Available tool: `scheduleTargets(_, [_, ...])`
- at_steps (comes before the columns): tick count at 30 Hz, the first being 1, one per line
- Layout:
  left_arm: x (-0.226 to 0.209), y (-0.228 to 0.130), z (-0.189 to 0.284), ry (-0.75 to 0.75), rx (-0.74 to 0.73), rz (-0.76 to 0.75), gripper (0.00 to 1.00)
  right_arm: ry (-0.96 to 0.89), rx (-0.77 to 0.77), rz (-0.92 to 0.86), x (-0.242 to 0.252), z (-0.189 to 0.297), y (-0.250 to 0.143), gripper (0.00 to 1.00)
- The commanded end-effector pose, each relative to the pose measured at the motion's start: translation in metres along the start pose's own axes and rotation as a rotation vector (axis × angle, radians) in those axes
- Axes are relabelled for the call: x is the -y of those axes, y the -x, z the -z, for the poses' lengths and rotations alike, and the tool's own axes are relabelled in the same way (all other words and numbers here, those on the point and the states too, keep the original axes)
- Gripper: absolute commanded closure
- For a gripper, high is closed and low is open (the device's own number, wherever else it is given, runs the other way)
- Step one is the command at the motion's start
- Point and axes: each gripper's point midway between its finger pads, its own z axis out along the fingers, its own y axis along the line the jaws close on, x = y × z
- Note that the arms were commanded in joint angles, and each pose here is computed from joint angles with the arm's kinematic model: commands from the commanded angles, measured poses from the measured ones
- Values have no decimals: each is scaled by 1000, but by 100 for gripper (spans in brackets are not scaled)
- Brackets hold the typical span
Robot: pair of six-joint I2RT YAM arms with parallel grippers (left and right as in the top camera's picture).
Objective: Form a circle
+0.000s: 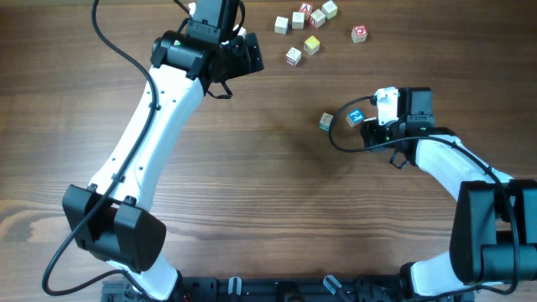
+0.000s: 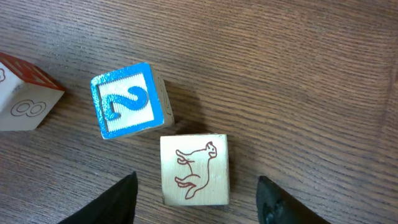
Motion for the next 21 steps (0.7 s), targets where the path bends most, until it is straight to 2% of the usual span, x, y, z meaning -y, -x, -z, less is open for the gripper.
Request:
scheduleTargets(1, [3,-3,-3,-6,-11,5,0,-27,-4,-4,6,0,1,36])
scheduleTargets(8, [6,-5,-3,-25,-23,-3,0,-87,67,-1,13,29,20,24])
scheduleTargets(15, [6,-4,-3,-26,-22,-3,0,-210,175,-167,35,93,34,20])
scheduleTargets(21, [6,-5,-3,-27,-23,-6,0,-229,275,-263,36,156,32,3])
